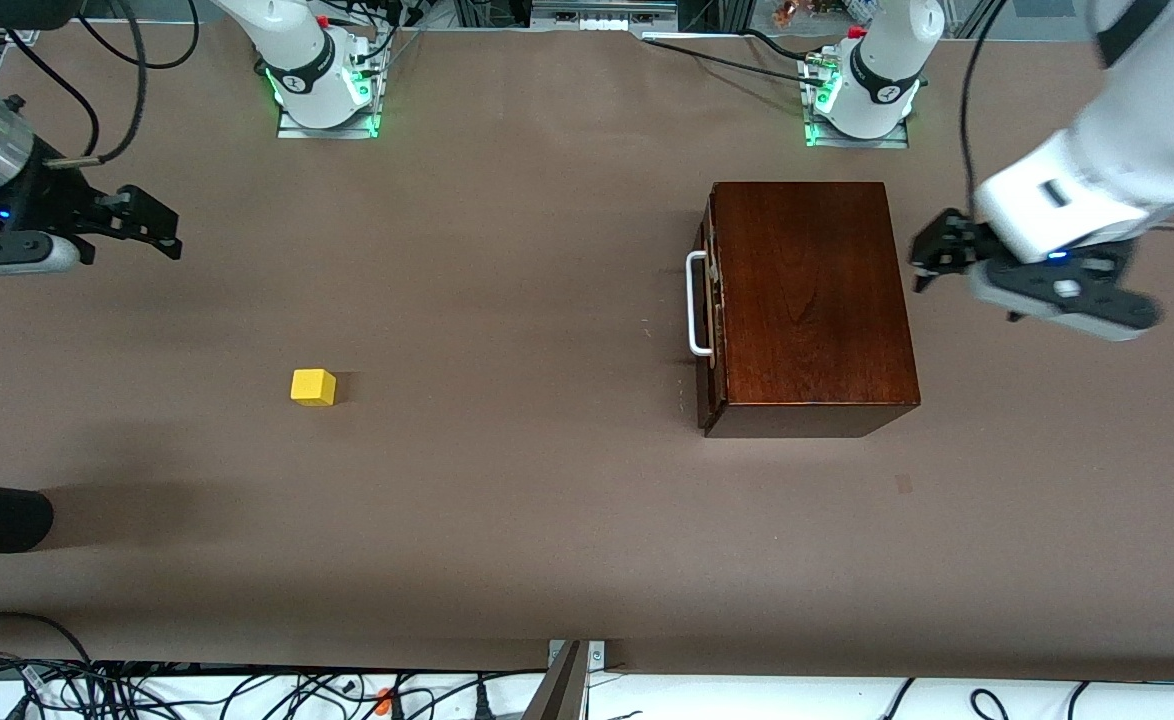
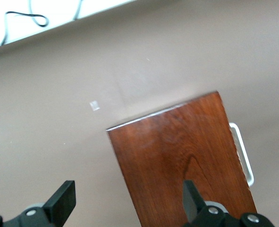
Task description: Open drawer, take yellow block, close drawer
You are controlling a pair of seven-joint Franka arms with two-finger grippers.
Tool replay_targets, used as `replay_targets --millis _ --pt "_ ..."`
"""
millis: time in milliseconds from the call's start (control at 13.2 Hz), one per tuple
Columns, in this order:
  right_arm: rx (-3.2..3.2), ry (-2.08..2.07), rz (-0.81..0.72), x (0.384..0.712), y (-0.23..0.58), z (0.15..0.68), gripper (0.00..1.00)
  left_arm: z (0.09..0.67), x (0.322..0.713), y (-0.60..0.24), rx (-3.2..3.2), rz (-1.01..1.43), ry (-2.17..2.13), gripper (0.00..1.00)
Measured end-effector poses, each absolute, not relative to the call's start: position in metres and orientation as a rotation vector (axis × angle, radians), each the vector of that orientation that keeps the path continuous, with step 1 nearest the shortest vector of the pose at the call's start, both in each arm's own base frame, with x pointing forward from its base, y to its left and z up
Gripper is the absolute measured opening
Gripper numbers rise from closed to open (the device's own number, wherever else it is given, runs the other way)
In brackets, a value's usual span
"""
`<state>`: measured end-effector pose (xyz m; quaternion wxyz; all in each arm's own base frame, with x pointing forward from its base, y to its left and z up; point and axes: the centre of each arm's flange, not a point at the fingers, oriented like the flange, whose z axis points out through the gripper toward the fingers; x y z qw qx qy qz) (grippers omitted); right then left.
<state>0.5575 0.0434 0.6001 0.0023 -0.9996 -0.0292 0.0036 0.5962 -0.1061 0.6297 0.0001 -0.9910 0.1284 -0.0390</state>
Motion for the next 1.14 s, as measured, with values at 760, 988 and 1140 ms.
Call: replay_targets --millis 760,988,1140 --pt "-3.138 -0.075 0.066 0.570 0.039 0.579 1.00 0.615 0.551 -0.054 -3.106 0.039 0.239 1.00" --pt "-3.138 -0.086 0.064 0.570 0.043 0.579 1.00 0.617 0.557 -0.054 -3.108 0.041 0.234 1.00" --pt "-3.137 -0.095 0.064 0.570 0.046 0.579 1.00 0.622 0.557 -0.049 -3.109 0.028 0.221 1.00"
